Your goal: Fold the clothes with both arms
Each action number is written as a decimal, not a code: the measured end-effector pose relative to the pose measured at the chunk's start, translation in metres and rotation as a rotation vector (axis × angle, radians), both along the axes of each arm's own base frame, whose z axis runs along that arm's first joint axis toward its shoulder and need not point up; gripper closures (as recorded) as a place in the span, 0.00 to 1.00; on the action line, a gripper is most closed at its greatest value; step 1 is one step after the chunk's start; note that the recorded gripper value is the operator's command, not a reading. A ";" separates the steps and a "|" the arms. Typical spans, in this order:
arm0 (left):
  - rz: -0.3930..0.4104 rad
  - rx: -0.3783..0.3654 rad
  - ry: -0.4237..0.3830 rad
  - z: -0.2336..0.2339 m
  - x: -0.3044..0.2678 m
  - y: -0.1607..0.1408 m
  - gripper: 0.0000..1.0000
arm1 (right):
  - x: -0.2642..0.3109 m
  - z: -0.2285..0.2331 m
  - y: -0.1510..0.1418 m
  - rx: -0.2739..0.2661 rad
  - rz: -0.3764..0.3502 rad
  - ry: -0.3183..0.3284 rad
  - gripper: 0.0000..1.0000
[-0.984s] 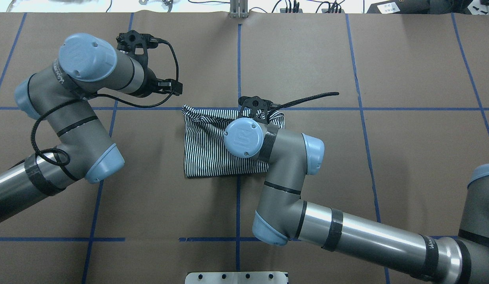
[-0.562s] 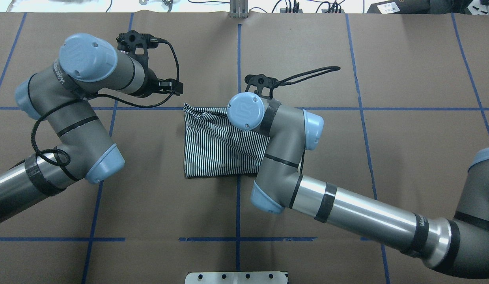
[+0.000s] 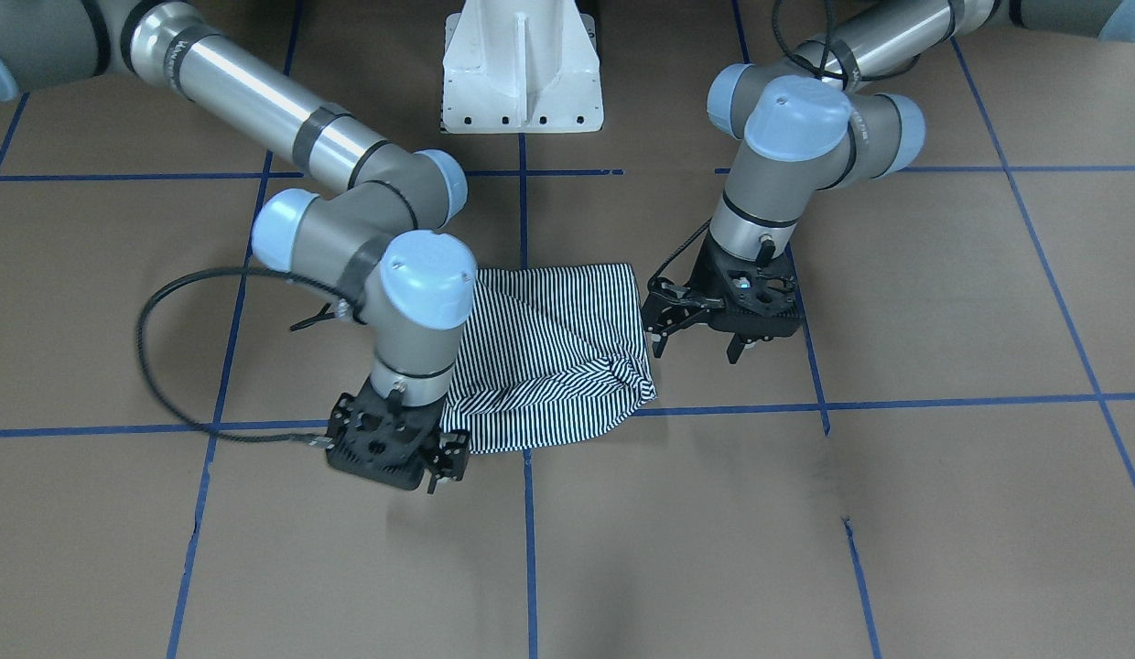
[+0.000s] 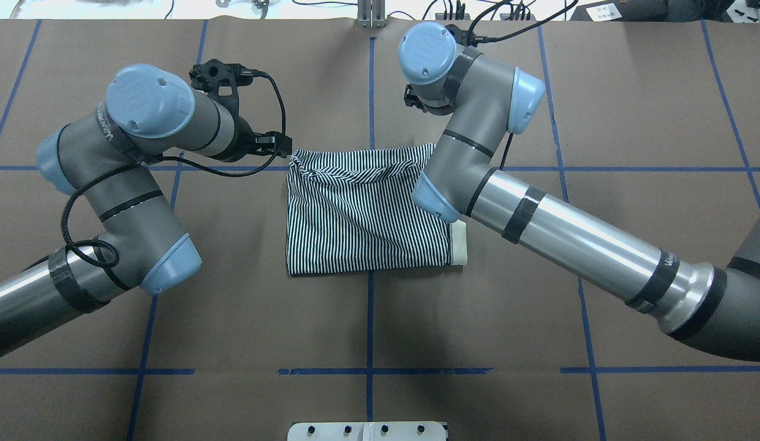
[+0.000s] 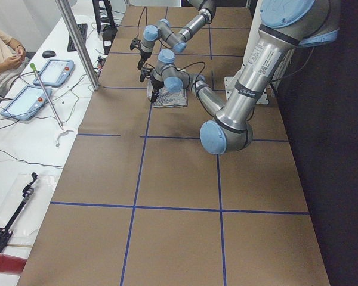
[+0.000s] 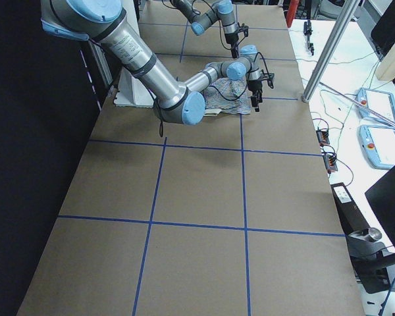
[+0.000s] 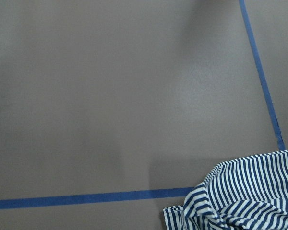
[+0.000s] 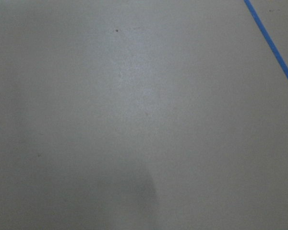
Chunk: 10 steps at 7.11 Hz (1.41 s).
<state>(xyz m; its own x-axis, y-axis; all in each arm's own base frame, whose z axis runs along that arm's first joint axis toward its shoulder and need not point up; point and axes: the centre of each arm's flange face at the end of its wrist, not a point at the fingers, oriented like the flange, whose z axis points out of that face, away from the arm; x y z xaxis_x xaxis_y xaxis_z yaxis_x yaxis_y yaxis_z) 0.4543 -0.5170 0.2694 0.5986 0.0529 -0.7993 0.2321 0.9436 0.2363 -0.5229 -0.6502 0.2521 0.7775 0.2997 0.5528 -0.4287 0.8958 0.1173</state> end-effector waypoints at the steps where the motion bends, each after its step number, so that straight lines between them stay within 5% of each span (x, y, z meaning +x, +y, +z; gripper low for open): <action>1: -0.002 -0.028 0.009 -0.004 0.025 0.019 0.00 | 0.014 -0.005 -0.003 0.005 -0.014 -0.024 0.00; 3: -0.012 -0.069 0.017 -0.010 0.067 0.049 0.00 | 0.036 -0.004 0.014 0.031 -0.024 -0.063 0.00; 5: -0.020 -0.094 -0.007 -0.008 0.097 0.045 0.00 | 0.042 -0.001 0.024 0.039 -0.027 -0.076 0.00; 8: -0.077 -0.083 -0.065 0.006 0.103 0.003 0.00 | 0.038 0.002 0.030 0.039 -0.035 -0.079 0.00; 10: -0.113 -0.057 -0.106 0.024 0.097 -0.057 0.00 | 0.033 0.009 0.036 0.043 -0.042 -0.085 0.00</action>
<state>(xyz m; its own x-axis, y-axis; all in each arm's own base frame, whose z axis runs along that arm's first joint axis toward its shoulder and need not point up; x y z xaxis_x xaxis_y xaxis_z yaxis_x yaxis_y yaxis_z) 0.5515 -0.5736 0.2935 0.6792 -0.0629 -0.7313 0.3137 0.9256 0.2118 -0.4898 -0.6139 0.2615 0.7390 0.2423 0.6287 -0.4008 0.9081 0.1211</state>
